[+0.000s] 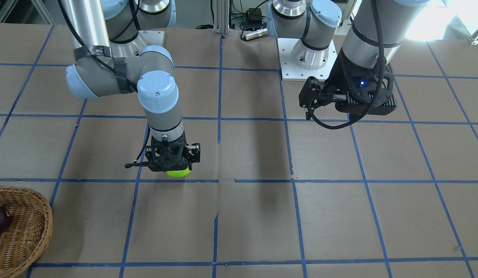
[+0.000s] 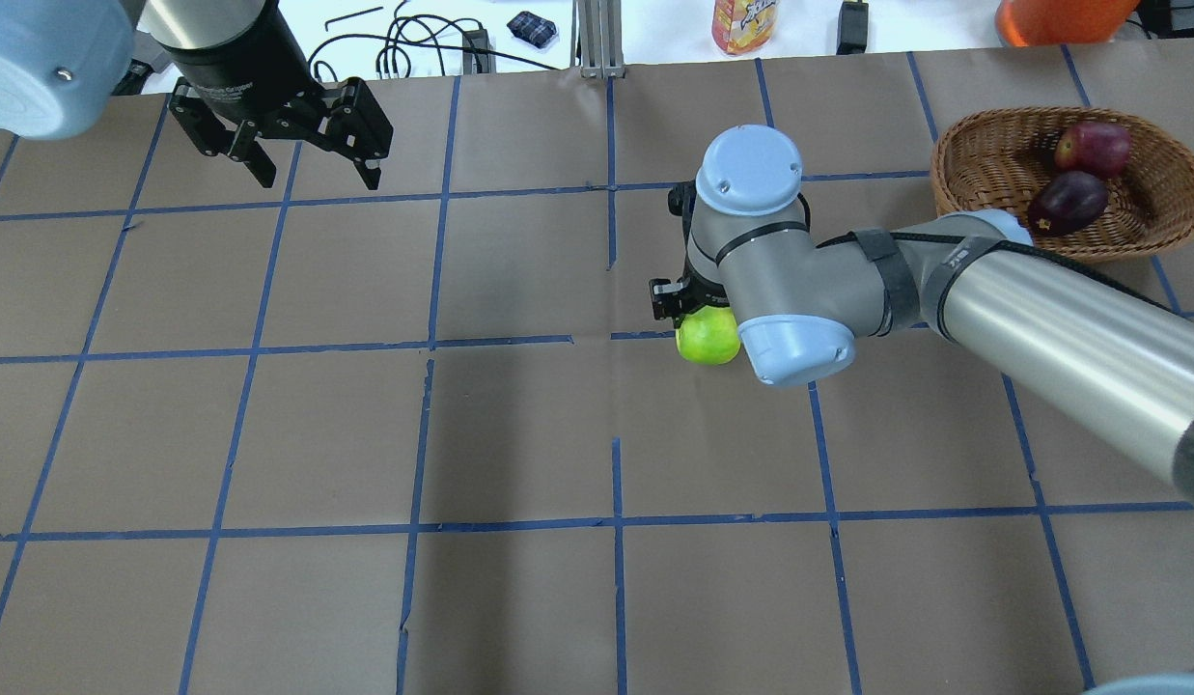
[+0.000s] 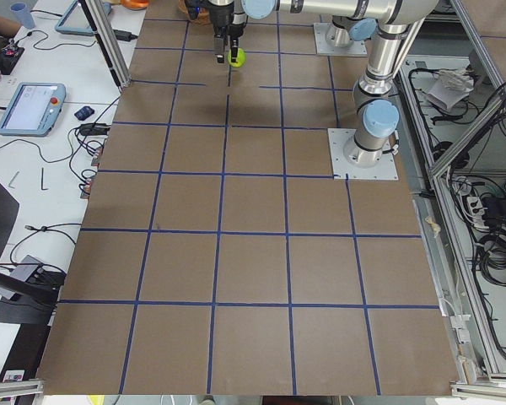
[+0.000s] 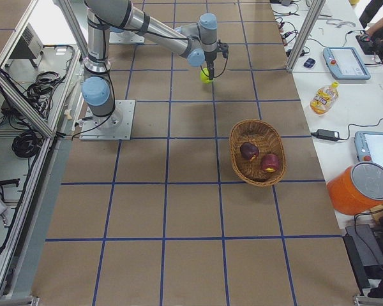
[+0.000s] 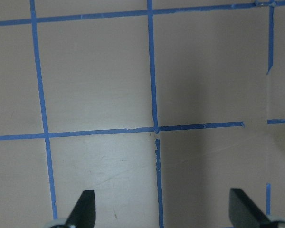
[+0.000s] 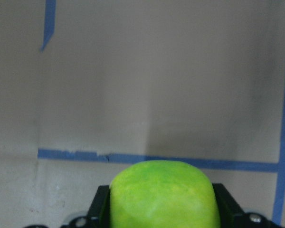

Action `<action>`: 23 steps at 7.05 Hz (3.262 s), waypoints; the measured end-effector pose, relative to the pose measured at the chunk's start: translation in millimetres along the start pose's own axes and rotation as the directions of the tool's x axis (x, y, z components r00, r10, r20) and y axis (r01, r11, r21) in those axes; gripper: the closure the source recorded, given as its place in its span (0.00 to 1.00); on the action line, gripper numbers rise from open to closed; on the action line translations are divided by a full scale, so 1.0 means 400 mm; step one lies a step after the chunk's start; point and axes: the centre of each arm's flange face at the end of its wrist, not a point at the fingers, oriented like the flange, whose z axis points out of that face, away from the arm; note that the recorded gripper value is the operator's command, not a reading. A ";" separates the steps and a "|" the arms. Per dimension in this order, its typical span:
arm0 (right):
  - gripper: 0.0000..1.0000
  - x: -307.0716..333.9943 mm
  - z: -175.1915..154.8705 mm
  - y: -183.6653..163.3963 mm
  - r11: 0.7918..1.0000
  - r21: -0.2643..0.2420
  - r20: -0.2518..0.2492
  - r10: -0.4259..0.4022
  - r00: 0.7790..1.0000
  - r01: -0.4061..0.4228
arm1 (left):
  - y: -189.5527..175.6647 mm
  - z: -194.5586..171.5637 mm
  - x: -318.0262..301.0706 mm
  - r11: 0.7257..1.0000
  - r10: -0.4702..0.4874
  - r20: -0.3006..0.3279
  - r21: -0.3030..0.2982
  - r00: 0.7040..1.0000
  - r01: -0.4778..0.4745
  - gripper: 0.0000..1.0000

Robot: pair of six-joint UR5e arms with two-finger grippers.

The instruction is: Put all apples into basket

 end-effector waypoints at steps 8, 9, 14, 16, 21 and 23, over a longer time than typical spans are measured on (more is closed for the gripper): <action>0.29 0.876 -0.120 -0.373 0.936 0.063 -0.139 -0.336 0.931 0.347 | 0.033 -0.061 -0.057 1.000 -0.010 0.010 0.000 1.000 0.010 0.00; 0.00 0.930 -0.065 -0.377 0.925 0.085 -0.116 -0.360 0.926 0.371 | 0.031 -0.055 -0.052 1.000 -0.006 0.009 -0.003 1.000 0.006 0.00; 0.00 0.947 -0.234 -0.279 0.966 -0.029 0.016 -0.258 0.966 0.258 | 0.027 -0.042 -0.033 1.000 0.008 0.008 -0.004 1.000 -0.008 0.00; 0.00 0.837 -0.449 -0.177 0.990 -0.092 0.057 -0.099 0.993 0.104 | 0.028 -0.041 -0.030 1.000 0.009 0.008 -0.005 1.000 -0.009 0.00; 0.00 0.278 -0.669 -0.010 0.973 -0.154 0.026 0.176 0.984 -0.170 | 0.030 -0.043 -0.029 1.000 0.010 0.008 -0.003 1.000 -0.010 0.00; 0.00 0.145 -0.686 0.029 0.980 -0.140 0.028 0.146 0.989 -0.141 | 0.030 -0.043 -0.029 1.000 0.010 0.008 -0.003 1.000 -0.010 0.00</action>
